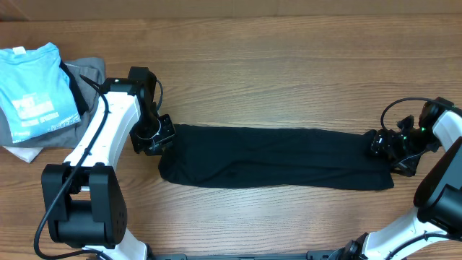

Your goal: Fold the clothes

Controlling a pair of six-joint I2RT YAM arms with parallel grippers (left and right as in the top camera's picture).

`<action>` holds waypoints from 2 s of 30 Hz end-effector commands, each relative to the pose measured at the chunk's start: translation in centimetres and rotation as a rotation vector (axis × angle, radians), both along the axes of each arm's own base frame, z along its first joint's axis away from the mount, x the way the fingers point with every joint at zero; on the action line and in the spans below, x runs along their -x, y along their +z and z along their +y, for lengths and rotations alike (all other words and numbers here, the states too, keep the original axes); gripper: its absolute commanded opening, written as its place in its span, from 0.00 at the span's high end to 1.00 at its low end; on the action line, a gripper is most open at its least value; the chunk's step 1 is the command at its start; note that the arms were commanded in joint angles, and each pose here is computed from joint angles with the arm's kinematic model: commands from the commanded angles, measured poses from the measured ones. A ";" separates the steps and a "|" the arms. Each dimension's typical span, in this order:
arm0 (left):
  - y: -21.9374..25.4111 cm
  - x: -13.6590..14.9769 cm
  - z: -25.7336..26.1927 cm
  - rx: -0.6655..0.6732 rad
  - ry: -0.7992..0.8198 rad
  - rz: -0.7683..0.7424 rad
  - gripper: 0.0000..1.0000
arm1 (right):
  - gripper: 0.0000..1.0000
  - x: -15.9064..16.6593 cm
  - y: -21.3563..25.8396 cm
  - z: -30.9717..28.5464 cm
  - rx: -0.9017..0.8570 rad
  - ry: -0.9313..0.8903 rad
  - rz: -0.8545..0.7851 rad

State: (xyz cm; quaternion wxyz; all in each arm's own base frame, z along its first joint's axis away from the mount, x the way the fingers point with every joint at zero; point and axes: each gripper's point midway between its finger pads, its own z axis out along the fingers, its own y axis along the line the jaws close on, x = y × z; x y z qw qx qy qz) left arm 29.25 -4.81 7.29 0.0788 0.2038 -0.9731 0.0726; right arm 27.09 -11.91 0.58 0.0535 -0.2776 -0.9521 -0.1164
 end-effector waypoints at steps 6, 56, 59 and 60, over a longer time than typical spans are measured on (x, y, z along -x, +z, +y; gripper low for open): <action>1.2 -0.8 0.3 -0.008 -0.017 -0.054 0.72 | 0.76 -0.5 -0.7 4.0 -0.078 0.086 -0.011; 4.8 -3.6 0.0 0.080 0.028 -0.148 0.67 | 0.96 -5.0 8.3 19.8 0.149 0.484 0.029; 4.8 -3.6 0.0 0.080 0.028 -0.148 0.67 | 0.88 -4.8 8.3 20.6 0.146 0.507 0.027; 4.8 -3.6 0.0 0.080 0.028 -0.148 0.67 | 0.75 -4.8 8.3 20.8 0.146 0.514 0.027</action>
